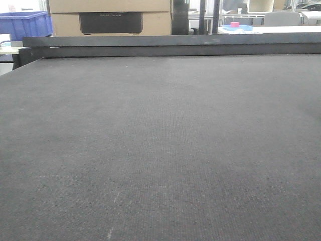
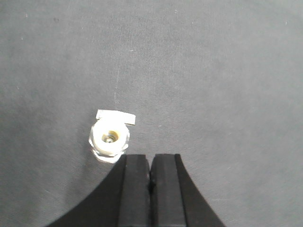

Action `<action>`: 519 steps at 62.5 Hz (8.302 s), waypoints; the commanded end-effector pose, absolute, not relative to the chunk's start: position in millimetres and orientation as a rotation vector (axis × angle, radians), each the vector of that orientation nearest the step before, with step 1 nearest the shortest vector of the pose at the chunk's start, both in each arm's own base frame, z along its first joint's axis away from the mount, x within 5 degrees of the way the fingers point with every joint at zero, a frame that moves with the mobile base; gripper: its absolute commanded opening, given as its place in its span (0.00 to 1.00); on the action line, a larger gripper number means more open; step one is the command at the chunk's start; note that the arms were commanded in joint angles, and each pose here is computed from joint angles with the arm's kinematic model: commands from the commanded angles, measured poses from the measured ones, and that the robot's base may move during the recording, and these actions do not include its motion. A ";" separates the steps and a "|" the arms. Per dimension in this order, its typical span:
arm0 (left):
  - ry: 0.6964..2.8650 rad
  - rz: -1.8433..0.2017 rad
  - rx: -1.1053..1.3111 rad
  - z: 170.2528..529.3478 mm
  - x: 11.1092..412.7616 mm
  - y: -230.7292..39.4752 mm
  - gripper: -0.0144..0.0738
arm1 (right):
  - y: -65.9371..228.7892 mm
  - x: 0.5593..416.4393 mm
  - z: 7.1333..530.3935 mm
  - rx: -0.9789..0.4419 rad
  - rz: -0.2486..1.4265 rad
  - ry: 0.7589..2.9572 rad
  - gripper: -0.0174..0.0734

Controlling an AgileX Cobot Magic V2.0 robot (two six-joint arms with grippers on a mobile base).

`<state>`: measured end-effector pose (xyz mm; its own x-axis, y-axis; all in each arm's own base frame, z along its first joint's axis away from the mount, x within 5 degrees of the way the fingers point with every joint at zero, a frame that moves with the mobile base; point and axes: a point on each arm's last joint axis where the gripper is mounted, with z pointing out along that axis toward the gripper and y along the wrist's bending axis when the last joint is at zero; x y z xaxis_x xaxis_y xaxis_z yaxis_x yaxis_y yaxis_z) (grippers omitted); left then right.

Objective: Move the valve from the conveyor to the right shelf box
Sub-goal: 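Close left and right grippers around each silver valve's white body, then lift both held valves up off the conveyor belt, then drive the base away from the conveyor to the blue-bin shelf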

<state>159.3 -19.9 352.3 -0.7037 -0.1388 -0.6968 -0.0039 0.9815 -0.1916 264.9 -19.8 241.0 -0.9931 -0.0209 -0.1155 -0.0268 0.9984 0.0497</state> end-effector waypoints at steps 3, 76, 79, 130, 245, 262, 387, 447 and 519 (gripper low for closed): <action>2.375 -0.254 -0.163 350.3 166.1 -20.8 0.04 | -20.5 264.7 240.6 -0.059 0.058 3.027 0.01; 2.908 0.050 0.121 261.1 293.6 -19.8 0.76 | -17.0 269.7 241.5 -0.019 0.118 2.971 0.01; 2.923 0.051 0.122 256.5 295.7 -20.0 0.76 | -17.0 269.7 241.5 -0.019 0.118 2.971 0.01; 2.977 -0.010 0.120 242.6 300.7 -24.3 0.15 | -16.9 269.4 245.0 -0.021 0.118 2.968 0.01; 1.761 -0.049 0.074 368.0 60.7 -4.4 0.04 | -3.7 98.4 347.4 -0.014 -0.049 1.918 0.01; 1.750 -0.049 0.074 368.9 60.4 -4.4 0.04 | -3.7 98.4 347.4 -0.014 -0.049 1.918 0.01; 1.740 -0.049 0.073 369.6 58.3 -4.2 0.04 | -3.9 99.3 348.6 -0.013 -0.050 1.904 0.01; 1.740 -0.049 0.073 369.6 58.3 -4.2 0.04 | -3.9 99.3 348.7 -0.013 -0.051 1.903 0.01; 1.740 -0.049 0.073 369.6 58.3 -4.2 0.04 | -3.9 99.3 348.7 -0.013 -0.051 1.903 0.01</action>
<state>59.2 -4.1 362.6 -0.2296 0.0305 -0.9728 0.0767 0.9970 0.0132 99.0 -3.1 339.0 -0.4068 -0.0204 -0.9133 0.0077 0.9996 -0.0257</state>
